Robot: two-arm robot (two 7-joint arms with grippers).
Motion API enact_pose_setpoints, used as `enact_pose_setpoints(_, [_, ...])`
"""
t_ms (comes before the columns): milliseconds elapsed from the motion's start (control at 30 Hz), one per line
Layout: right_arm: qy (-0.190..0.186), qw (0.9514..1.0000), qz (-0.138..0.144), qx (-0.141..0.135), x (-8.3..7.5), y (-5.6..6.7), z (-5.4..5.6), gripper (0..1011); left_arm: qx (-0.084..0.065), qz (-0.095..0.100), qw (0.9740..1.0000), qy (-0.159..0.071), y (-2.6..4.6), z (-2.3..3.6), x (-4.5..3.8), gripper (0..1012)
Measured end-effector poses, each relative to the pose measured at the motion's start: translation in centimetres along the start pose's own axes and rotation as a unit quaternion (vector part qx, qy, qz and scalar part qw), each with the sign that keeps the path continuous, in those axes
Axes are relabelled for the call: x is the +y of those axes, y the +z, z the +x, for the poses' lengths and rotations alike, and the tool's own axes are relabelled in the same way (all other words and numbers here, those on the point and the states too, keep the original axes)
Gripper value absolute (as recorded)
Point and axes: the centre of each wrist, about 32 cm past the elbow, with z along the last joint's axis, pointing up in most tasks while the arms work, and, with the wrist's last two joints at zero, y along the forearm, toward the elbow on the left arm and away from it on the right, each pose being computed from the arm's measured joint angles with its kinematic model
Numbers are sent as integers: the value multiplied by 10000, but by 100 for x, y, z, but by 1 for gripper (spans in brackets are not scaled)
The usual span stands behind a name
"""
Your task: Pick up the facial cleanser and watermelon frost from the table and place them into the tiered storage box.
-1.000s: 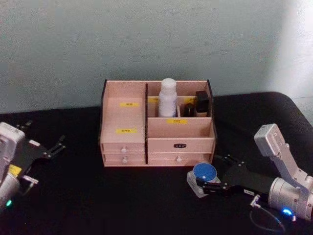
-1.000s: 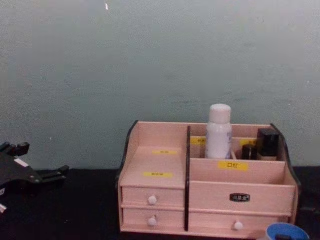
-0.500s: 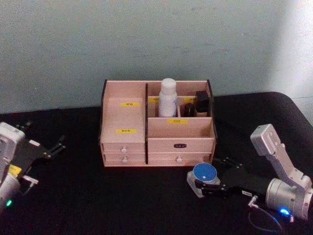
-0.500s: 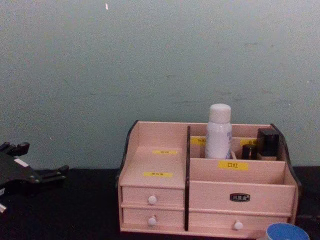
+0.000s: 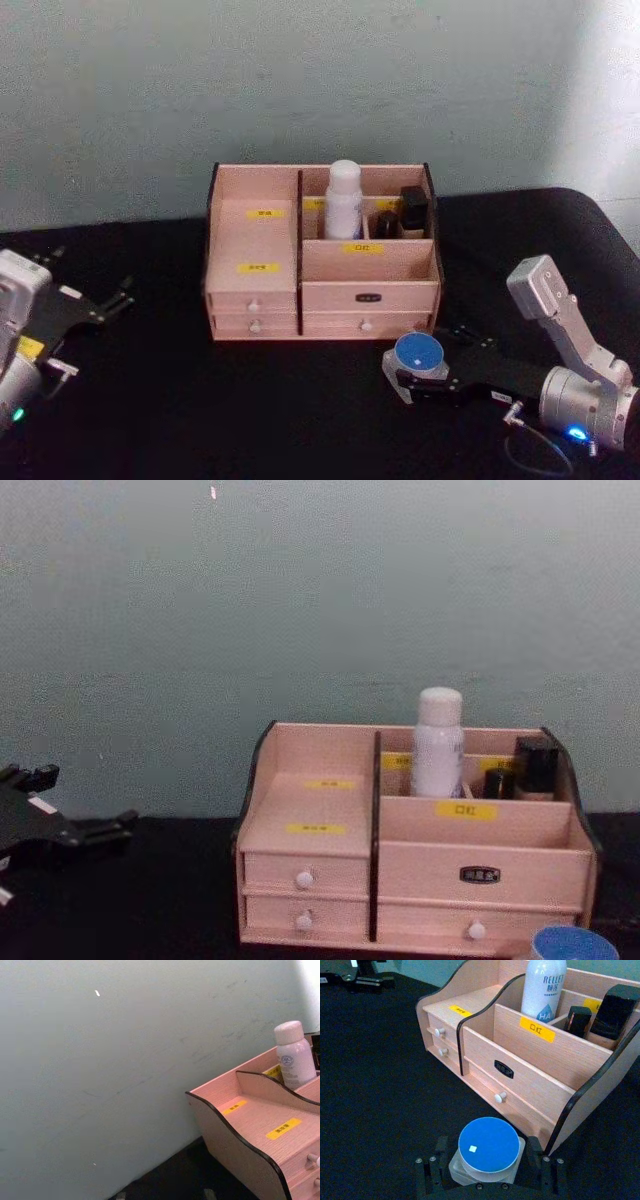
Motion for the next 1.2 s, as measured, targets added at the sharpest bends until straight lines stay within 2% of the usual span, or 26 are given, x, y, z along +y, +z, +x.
enact_pose_setpoints(1200, [-12, 9997, -93, 232, 59, -16, 24, 1000, 0, 0, 10000, 0, 0, 0, 0, 1001])
